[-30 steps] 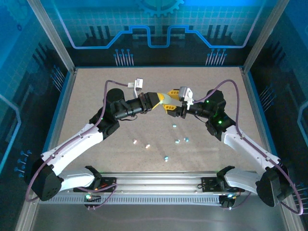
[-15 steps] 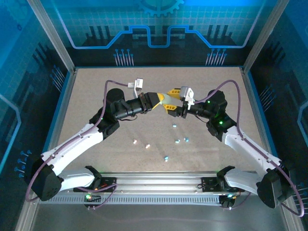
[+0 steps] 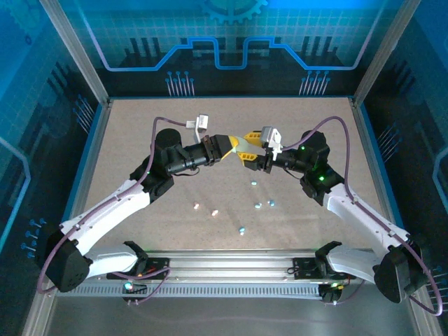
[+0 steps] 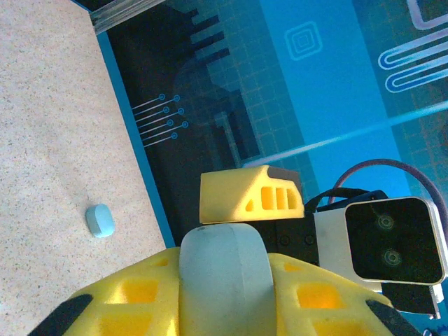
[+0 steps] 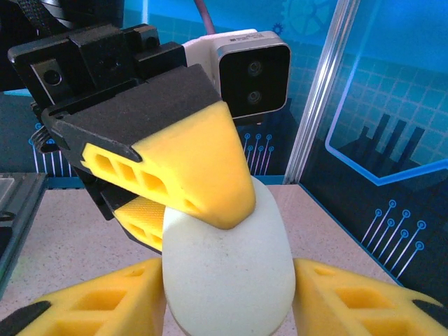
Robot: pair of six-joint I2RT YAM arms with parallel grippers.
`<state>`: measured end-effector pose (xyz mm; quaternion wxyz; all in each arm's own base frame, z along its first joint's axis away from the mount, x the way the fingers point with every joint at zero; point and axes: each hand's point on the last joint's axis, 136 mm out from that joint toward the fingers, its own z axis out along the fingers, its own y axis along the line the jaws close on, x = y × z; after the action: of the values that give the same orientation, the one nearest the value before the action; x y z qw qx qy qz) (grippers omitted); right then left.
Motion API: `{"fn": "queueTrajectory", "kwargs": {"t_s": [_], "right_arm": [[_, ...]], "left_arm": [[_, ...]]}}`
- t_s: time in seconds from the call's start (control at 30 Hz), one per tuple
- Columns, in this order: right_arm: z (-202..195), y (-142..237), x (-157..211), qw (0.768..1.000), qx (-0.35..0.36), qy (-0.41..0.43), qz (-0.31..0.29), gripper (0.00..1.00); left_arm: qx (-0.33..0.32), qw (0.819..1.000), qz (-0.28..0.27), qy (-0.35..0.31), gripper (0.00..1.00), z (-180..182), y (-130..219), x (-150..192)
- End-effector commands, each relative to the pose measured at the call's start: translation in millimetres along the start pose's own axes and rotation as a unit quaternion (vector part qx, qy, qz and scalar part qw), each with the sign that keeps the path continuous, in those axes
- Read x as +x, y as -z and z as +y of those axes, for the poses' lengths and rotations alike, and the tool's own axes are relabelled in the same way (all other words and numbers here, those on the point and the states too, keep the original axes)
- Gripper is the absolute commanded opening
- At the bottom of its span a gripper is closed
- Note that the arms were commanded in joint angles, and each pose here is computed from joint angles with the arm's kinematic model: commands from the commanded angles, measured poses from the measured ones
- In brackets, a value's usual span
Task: Insert the wireless bluetooth earbuds into the charging case
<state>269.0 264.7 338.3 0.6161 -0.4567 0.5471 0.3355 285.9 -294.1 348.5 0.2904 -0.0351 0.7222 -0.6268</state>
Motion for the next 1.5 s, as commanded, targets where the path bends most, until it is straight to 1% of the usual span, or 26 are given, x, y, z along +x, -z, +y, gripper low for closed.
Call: {"fn": "queueTrajectory", "kwargs": {"t_s": [0.0,0.07,0.13,0.17,0.27,0.3,0.33,0.4,0.43,0.5,0.57,0.63,0.67,0.73,0.8,0.87,0.97,1.07,1.17,1.33,1.47], "right_arm": [[-4.1,-0.3,-11.5,1.000,0.007,0.016,-0.008,0.48],[-4.1,-0.5,-9.1,1.000,0.007,0.015,-0.004,0.46],[-5.7,-0.4,-8.4,1.000,0.012,0.012,-0.002,0.42],[-7.9,-0.4,-17.6,1.000,0.013,0.014,-0.008,0.41],[-4.5,-2.9,-16.5,1.000,-0.011,-0.014,0.007,0.35],[-3.2,-3.9,-16.7,0.999,-0.022,-0.025,0.013,0.34],[-1.1,-5.0,-15.7,0.998,-0.033,-0.039,0.020,0.33],[3.1,-6.6,-16.3,0.996,-0.057,-0.065,0.028,0.32],[4.3,-7.0,-16.3,0.995,-0.065,-0.074,0.031,0.32],[7.8,-6.9,-16.4,0.991,-0.086,-0.098,0.035,0.32],[10.3,-5.9,-17.5,0.987,-0.102,-0.115,0.041,0.32],[11.9,-4.8,-17.5,0.983,-0.115,-0.131,0.050,0.32],[12.7,-4.1,-17.6,0.981,-0.123,-0.139,0.053,0.32],[13.7,-2.4,-19.4,0.977,-0.138,-0.151,0.056,0.33],[15.1,-1.2,-21.7,0.973,-0.151,-0.162,0.061,0.32],[16.2,-1.1,-22.2,0.970,-0.162,-0.171,0.068,0.32],[20.1,-0.4,-25.2,0.965,-0.183,-0.174,0.069,0.32],[24.8,-0.2,-26.8,0.963,-0.199,-0.171,0.067,0.33],[25.3,0.0,-26.1,0.963,-0.201,-0.165,0.069,0.33],[28.2,-1.5,-24.1,0.961,-0.210,-0.164,0.072,0.33],[31.0,-1.7,-24.1,0.959,-0.218,-0.163,0.072,0.33]], "left_arm": [[0.022,1.000,0.011,-0.016,0.11,-16.6,3.1,2.0],[0.023,1.000,0.012,-0.016,0.11,-17.2,3.1,2.4],[0.025,0.999,0.011,-0.020,0.15,-18.1,3.5,2.2],[0.026,0.999,0.013,-0.023,0.17,-18.6,3.4,2.9],[0.020,0.999,0.013,-0.044,0.29,-17.1,4.8,3.4],[0.015,0.998,0.012,-0.055,0.37,-16.1,5.8,3.1],[0.011,0.998,0.013,-0.066,0.43,-15.3,6.6,3.5],[-0.004,0.996,0.014,-0.093,0.51,-11.1,9.2,3.4],[-0.011,0.994,0.014,-0.106,0.57,-9.0,10.8,3.2],[-0.023,0.988,0.018,-0.149,0.67,-5.6,14.4,2.8],[-0.029,0.979,0.018,-0.203,0.73,-4.2,18.8,3.0],[-0.026,0.960,0.018,-0.278,0.76,-4.2,24.4,6.0],[-0.026,0.947,0.013,-0.319,0.77,-2.6,27.3,6.7],[-0.007,0.912,0.011,-0.410,0.77,-1.2,33.9,14.8],[0.015,0.867,0.011,-0.498,0.77,1.4,39.4,25.9],[0.013,0.842,0.003,-0.539,0.77,6.2,43.5,27.4],[0.022,0.818,0.012,-0.575,0.74,7.6,45.6,33.0],[0.039,0.819,-0.008,-0.572,0.70,-2.4,46.1,29.6],[0.063,0.829,-0.025,-0.555,0.70,-14.6,47.1,28.3],[0.074,0.838,-0.004,-0.540,0.68,-14.1,42.0,32.4],[0.068,0.841,-0.007,-0.537,0.67,-12.1,39.7,29.6]]}}
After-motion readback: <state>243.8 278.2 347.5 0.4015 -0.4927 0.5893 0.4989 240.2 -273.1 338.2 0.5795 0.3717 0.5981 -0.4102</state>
